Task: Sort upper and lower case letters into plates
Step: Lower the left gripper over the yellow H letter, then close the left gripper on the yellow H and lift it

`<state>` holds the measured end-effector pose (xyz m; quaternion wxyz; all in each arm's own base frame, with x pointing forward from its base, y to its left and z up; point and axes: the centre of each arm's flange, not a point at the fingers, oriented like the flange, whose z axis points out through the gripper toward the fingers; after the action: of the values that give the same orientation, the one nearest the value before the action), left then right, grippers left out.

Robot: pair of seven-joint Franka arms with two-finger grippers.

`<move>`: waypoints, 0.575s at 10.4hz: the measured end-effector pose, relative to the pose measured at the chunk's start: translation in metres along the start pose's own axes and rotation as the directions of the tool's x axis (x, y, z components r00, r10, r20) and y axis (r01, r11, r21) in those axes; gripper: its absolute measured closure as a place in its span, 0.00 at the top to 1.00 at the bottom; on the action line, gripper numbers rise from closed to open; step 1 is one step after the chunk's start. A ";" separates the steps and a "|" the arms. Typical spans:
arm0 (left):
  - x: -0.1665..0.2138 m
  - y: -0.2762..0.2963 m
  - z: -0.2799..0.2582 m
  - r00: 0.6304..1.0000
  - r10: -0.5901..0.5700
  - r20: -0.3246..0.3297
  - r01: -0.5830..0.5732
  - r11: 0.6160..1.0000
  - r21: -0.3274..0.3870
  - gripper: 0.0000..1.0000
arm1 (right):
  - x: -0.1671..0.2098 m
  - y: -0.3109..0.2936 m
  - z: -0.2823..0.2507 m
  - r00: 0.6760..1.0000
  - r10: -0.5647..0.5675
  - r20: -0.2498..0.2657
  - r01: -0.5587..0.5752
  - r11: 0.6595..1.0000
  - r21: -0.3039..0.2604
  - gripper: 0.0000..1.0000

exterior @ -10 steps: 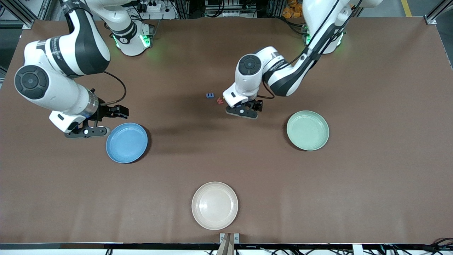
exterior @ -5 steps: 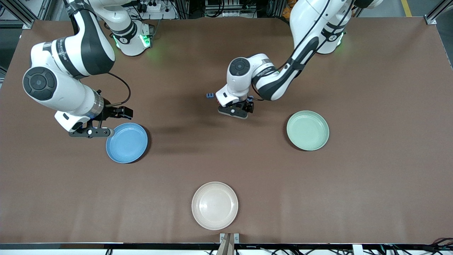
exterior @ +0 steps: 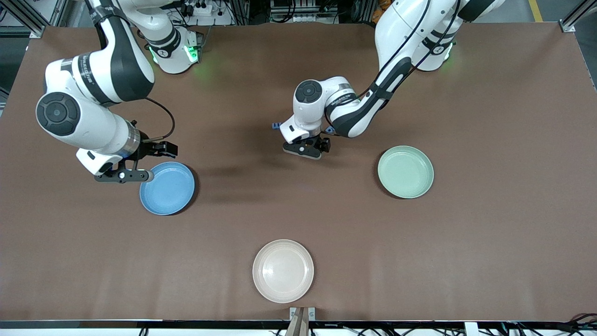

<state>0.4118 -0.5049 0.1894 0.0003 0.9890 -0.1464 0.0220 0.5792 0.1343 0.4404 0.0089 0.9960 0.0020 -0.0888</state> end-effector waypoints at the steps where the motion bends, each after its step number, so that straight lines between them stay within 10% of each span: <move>1: -0.002 0.000 0.003 1.000 0.004 0.005 -0.004 1.000 0.003 1.00 | 0.000 0.000 0.000 1.000 0.000 0.000 0.000 1.000 0.000 1.00; 6: -0.013 0.011 0.008 0.991 0.137 0.012 -0.137 0.991 0.008 1.00 | 0.000 0.000 0.000 1.000 0.000 0.000 0.000 1.000 0.000 1.00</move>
<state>0.3968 -0.5113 0.1811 -0.0063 0.9767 -0.2138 0.0172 0.5792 0.1344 0.4404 0.0090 0.9960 0.0019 -0.0889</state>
